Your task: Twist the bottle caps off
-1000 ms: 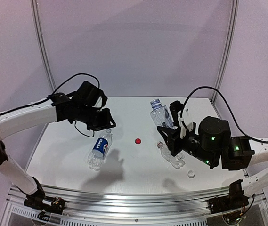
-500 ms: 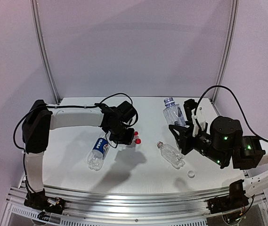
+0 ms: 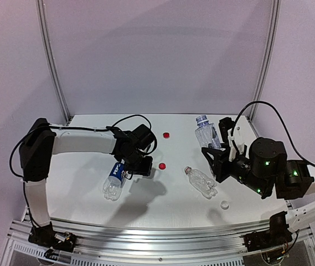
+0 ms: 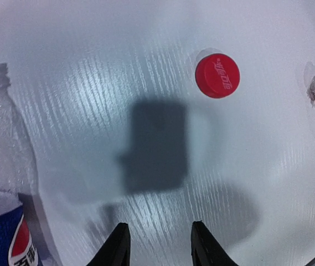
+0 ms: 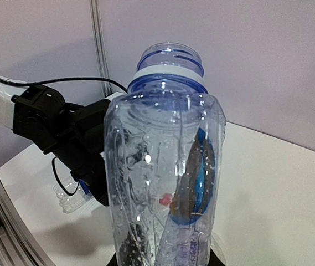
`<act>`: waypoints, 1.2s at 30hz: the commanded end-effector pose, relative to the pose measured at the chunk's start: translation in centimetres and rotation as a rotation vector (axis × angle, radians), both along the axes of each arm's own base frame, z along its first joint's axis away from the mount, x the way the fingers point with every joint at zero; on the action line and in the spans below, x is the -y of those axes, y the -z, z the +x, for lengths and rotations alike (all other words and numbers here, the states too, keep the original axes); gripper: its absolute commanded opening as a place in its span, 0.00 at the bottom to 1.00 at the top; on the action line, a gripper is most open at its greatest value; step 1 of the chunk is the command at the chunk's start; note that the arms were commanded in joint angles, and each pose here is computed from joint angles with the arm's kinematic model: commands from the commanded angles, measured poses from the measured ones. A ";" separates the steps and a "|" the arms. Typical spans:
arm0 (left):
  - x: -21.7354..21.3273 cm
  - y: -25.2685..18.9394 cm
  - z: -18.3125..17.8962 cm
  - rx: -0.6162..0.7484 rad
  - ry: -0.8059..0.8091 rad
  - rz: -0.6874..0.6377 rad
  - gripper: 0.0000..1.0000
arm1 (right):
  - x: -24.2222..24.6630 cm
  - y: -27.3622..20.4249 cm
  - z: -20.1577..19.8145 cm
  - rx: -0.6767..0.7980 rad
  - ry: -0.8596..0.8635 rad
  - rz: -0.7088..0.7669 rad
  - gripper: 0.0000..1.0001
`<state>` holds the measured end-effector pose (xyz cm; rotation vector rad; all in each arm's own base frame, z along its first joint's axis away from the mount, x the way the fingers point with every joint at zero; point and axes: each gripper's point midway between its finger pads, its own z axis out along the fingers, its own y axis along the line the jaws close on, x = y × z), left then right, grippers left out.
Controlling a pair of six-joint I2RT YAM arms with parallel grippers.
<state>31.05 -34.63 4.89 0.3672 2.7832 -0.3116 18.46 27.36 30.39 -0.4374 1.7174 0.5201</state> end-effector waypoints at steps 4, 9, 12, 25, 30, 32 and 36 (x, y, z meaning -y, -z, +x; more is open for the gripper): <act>-0.3 -5.6 -0.3 0.113 -0.011 -0.120 0.50 | 0.1 1.0 -0.1 0.004 0.003 -0.020 0.00; -0.6 -7.6 -0.9 0.155 -0.001 -0.147 0.65 | -0.1 1.1 -0.1 0.008 -0.005 -0.028 0.00; -0.6 -9.4 -1.2 0.193 0.017 -0.170 0.83 | -0.1 1.0 -0.2 0.009 -0.008 -0.026 0.00; 2.4 -27.4 -9.9 0.205 0.395 -0.776 0.99 | -3.6 1.1 -2.6 -0.014 -0.308 0.057 0.00; 2.0 -31.4 -13.1 0.162 0.516 -0.888 0.96 | -4.7 0.2 -3.4 -0.019 -0.428 0.094 0.00; 2.0 -32.6 -13.7 0.154 0.538 -0.913 0.94 | -5.4 -0.1 -3.9 -0.020 -0.482 0.094 0.00; 2.6 -33.4 -14.2 0.122 0.554 -0.927 0.90 | -6.7 -0.7 -4.9 -0.017 -0.572 0.093 0.00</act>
